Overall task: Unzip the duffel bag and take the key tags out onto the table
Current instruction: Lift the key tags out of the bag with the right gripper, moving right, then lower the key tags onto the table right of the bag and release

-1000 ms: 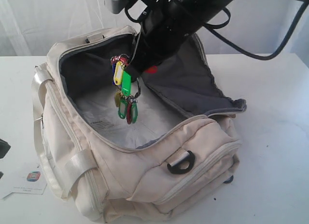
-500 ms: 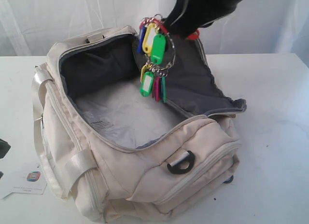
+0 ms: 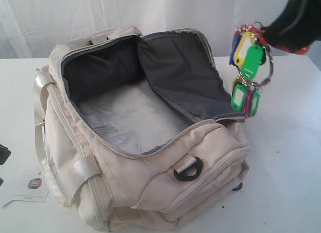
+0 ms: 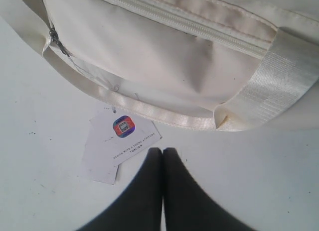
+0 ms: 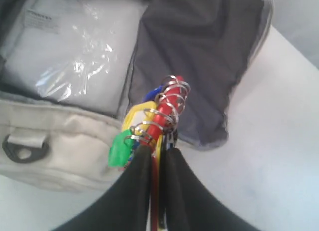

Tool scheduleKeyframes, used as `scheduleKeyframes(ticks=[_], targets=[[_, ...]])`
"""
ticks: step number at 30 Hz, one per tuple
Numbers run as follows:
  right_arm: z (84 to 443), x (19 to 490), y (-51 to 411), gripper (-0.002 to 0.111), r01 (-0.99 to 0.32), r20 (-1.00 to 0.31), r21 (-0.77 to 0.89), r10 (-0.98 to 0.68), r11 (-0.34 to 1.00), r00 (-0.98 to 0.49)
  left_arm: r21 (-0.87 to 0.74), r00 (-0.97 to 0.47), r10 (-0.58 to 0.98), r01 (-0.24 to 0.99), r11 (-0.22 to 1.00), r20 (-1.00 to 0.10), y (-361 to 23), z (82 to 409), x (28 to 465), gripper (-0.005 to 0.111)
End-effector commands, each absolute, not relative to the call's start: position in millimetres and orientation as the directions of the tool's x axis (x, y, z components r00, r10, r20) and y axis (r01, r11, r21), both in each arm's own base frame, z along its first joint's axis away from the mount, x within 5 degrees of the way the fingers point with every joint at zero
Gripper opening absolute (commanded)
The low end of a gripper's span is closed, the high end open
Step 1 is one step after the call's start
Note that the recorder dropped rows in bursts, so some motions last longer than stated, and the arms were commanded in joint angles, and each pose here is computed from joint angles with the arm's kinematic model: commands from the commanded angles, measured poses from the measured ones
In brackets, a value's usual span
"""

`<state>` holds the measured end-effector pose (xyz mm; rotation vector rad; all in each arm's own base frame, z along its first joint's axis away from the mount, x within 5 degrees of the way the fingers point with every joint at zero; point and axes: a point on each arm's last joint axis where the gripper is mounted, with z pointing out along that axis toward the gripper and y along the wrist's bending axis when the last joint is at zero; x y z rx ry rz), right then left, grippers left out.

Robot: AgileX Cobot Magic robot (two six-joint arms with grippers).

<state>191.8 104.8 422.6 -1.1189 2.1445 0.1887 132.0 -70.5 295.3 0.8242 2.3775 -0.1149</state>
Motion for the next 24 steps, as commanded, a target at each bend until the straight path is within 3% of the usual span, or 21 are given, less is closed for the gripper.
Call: scheduleKeyframes(ticks=[1, 6, 15, 24], targets=[[403, 176, 78, 0.000, -0.690, -0.598, -0.198, -0.643, 0.696, -0.478, 0.093, -0.630, 0.519, 0.582, 0.808, -0.578, -70, 295, 129, 0.000], [362, 176, 69, 0.000, -0.671, -0.529, -0.155, -0.635, 0.725, -0.563, 0.093, -0.630, 0.519, 0.582, 0.808, -0.578, -70, 295, 129, 0.000], [296, 207, 66, 0.000, -0.602, -0.516, -0.146, -0.580, 0.785, -0.631, 0.089, -0.631, 0.517, 0.582, 0.809, -0.579, -71, 295, 129, 0.000], [253, 246, 75, 0.000, -0.575, -0.484, -0.136, -0.560, 0.807, -0.672, 0.089, -0.631, 0.517, 0.582, 0.809, -0.579, -71, 295, 129, 0.000]])
